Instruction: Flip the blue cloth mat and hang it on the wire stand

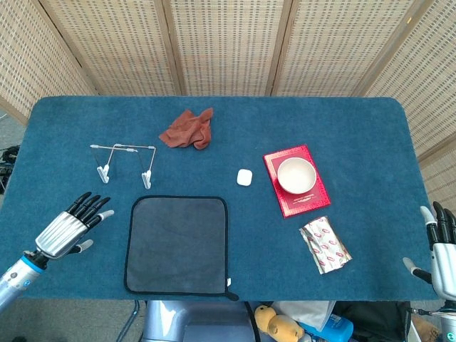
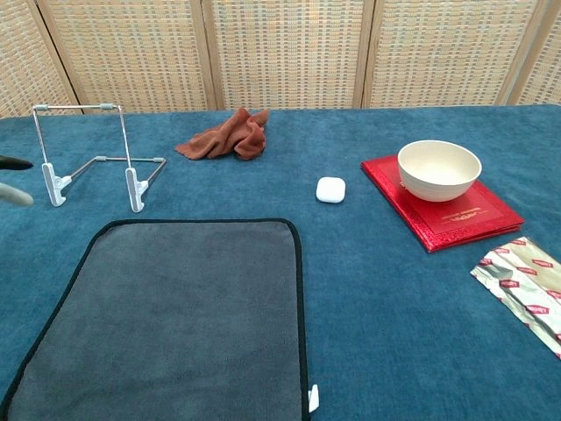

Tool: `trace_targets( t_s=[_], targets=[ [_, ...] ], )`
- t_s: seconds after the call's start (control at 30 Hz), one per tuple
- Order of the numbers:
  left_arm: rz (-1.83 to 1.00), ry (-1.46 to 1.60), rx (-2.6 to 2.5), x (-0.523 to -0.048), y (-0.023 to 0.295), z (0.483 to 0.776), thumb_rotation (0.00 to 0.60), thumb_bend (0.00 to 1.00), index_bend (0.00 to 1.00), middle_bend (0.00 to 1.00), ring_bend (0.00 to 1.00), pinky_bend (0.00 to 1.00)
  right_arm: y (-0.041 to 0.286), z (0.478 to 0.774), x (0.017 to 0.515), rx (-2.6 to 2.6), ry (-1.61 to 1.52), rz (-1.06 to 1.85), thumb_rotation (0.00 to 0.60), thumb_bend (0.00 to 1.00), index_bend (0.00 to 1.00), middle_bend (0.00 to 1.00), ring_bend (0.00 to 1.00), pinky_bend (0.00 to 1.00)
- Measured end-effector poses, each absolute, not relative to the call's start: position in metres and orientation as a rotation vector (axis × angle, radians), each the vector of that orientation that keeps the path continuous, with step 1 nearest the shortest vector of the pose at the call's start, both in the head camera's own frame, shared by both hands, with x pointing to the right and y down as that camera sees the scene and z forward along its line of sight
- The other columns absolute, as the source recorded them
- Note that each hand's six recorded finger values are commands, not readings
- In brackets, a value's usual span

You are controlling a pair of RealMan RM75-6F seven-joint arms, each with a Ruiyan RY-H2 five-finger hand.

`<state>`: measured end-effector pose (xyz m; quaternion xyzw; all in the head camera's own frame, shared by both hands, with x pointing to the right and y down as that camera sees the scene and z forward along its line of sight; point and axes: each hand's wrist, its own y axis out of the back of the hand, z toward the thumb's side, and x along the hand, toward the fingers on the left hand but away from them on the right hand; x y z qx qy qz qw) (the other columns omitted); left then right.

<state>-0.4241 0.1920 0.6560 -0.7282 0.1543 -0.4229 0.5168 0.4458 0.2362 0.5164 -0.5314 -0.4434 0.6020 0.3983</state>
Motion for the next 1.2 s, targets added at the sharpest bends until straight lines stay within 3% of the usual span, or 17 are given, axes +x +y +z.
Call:
trace_targets(
  t_s=[0.37, 1.2],
  targets=[
    [-0.851, 0.174, -1.847, -0.382, 0.196, 0.71, 0.6, 0.29, 0.32, 0.0, 0.0, 0.0, 0.233, 0.519, 0.447, -1.365, -1.141, 1.545, 0.6, 0.0, 0.0, 0.0, 0.0, 0.0],
    [-0.791, 0.065, -1.781, -0.362, 0.197, 0.724, 0.6, 0.31, 0.33, 0.0, 0.0, 0.0, 0.234, 0.521, 0.447, -1.4, -1.141, 1.555, 0.6, 0.0, 0.0, 0.0, 0.0, 0.0]
  ],
)
